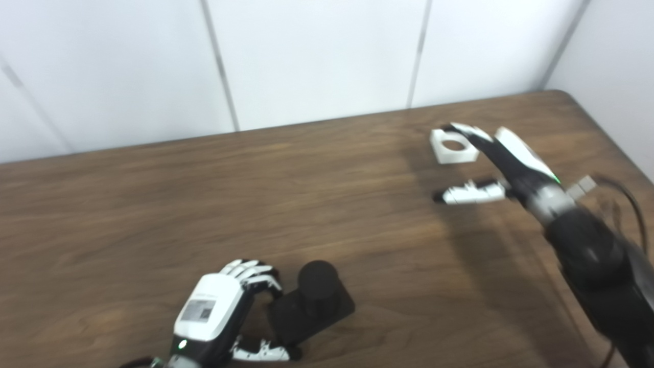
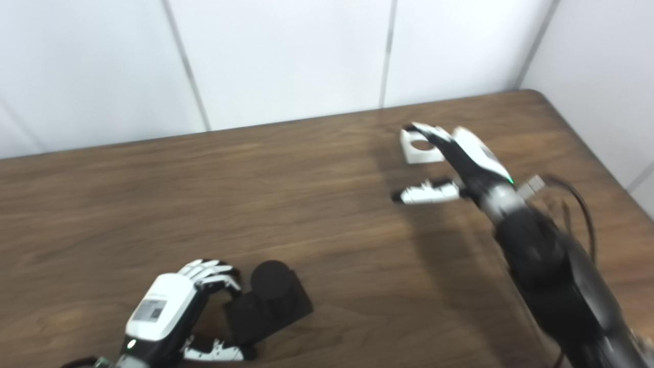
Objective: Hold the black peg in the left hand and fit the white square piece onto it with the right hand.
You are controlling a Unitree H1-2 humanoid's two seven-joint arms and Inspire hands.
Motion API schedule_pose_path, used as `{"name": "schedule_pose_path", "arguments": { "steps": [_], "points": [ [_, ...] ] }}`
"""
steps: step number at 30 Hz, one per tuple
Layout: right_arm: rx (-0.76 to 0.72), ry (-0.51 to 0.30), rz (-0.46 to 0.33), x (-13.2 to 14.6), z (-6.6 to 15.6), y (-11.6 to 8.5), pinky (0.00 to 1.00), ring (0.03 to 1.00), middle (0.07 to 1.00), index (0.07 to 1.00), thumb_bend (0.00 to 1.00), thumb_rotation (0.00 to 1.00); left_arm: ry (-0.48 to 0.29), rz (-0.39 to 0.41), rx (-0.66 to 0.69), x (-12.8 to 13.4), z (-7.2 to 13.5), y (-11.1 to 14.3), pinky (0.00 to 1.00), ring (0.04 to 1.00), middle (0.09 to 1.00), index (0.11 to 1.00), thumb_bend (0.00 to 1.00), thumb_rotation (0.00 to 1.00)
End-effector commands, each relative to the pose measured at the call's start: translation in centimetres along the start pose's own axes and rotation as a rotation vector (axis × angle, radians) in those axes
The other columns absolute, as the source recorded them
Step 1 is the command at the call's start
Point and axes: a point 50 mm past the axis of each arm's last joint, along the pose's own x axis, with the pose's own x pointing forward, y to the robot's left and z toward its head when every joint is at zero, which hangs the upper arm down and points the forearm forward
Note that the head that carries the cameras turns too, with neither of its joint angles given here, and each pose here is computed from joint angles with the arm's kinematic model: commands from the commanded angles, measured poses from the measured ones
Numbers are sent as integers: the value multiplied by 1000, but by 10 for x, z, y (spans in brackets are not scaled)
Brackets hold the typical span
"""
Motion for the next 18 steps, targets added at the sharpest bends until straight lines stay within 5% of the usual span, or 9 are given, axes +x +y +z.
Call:
{"name": "schedule_pose_path", "arguments": {
  "steps": [1,8,13,18],
  "points": [
    [-88,-13,-65,15,0,-22,870,963,924,858,820,238,52,-77,38,-11,-14,-12,835,818,760,492,513,44],
    [-216,2,-112,55,-14,-45,872,944,908,829,853,195,54,-64,34,-15,-18,-8,816,811,751,491,514,43],
    [-307,49,-73,87,-19,-58,950,977,930,820,850,207,49,-66,30,-18,-21,-7,819,815,753,492,514,43],
    [-347,94,-48,113,-24,-67,913,994,959,814,869,211,51,-65,18,-21,-22,-8,828,816,753,492,514,43]
  ]
}}
